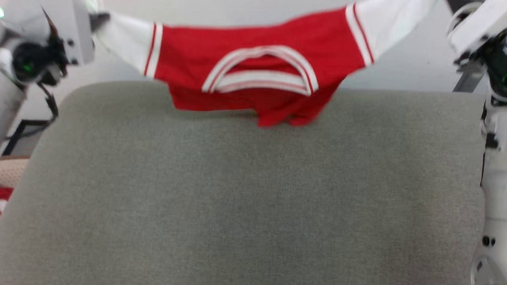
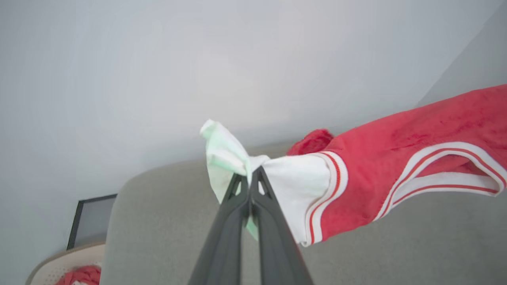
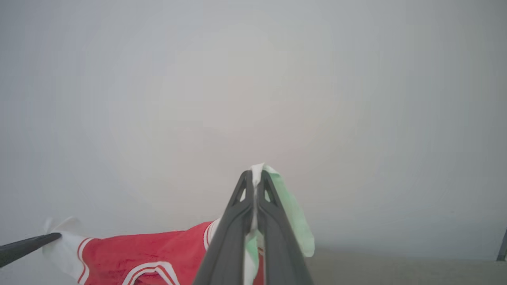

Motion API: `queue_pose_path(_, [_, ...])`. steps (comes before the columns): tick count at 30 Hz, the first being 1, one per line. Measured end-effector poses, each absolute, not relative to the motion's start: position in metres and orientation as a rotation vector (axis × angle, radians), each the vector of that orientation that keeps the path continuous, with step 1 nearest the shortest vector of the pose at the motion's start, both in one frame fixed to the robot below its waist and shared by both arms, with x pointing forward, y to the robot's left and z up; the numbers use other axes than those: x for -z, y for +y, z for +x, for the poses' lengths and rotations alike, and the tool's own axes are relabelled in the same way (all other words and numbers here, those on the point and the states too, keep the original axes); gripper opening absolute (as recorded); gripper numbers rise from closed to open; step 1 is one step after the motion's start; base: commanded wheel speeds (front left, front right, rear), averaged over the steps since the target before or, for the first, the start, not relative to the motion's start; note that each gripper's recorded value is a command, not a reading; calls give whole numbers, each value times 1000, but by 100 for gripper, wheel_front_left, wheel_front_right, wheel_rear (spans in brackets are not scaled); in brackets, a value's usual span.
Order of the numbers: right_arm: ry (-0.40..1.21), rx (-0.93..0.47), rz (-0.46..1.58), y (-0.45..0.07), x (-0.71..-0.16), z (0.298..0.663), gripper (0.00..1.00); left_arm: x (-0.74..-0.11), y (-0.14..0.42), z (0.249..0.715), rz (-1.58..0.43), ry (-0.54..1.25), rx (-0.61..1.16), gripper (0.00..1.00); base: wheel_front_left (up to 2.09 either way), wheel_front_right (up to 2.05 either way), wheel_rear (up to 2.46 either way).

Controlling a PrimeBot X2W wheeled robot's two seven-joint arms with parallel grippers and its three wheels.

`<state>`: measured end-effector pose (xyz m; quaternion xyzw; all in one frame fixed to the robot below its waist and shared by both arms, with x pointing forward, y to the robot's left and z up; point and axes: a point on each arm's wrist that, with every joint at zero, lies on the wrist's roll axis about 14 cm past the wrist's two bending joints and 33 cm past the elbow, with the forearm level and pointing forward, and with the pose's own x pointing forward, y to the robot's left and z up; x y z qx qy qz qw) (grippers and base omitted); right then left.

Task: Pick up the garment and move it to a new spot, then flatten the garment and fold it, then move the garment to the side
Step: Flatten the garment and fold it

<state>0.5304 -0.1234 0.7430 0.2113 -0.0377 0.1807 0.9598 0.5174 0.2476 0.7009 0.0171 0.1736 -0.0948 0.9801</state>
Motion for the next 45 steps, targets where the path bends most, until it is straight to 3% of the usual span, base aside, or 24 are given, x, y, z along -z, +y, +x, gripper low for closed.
queue_pose_path(7, [-204, -344, 435, -129, -794, 521, 0, -762, 248, 510, 57, 171, 166, 0, 0, 0, 0])
queue_pose_path(13, [-226, -335, 430, -127, -797, 531, 0, -775, 248, 519, 58, 109, 159, 0, 0, 0, 0])
queue_pose_path(26, [-331, -289, 283, -118, -789, 597, 0, -765, 230, 593, 62, 17, 167, 0, 0, 0, 0])
queue_pose_path(34, [-569, -231, 119, -128, -795, 639, 0, -777, 215, 646, 82, -189, 178, 0, 0, 0, 0])
queue_pose_path(40, [-533, -224, -44, -126, -746, 676, 0, -739, 204, 681, 95, -253, 198, 0, 0, 0, 0])
queue_pose_path(45, [-365, -246, -64, -118, -660, 696, 0, -659, 212, 695, 82, -117, 181, 0, 0, 0, 0])
